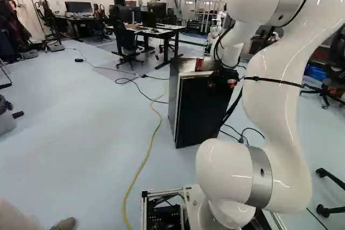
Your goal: Grab a drink from the fridge
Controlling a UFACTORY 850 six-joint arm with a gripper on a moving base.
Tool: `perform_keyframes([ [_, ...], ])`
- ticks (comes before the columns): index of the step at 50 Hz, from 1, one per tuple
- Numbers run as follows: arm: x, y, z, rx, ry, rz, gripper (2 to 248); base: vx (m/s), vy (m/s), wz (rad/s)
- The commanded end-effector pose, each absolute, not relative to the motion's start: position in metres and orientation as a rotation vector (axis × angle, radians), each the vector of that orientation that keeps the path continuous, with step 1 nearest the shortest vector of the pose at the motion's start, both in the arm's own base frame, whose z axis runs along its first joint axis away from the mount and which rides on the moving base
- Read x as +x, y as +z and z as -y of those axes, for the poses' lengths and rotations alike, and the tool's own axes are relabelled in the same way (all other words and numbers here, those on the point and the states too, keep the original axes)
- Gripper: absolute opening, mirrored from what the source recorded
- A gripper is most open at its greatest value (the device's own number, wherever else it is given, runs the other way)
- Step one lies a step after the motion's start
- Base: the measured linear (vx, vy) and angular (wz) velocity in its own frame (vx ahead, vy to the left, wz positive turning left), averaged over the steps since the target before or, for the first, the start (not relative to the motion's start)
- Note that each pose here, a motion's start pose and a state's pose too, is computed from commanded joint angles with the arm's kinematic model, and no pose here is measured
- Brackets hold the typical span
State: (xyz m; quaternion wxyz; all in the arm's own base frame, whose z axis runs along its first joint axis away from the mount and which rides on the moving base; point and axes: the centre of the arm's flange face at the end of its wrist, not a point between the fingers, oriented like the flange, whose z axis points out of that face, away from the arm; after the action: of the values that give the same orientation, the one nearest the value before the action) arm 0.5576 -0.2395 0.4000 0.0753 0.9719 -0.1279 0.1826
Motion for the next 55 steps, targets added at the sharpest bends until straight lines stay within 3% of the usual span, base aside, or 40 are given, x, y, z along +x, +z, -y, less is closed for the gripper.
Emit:
perform_keyframes([
  [55, 0.577, 0.4, 0.215, 2.928, 0.564, 0.313, 247, 0.0, 0.0, 0.0],
])
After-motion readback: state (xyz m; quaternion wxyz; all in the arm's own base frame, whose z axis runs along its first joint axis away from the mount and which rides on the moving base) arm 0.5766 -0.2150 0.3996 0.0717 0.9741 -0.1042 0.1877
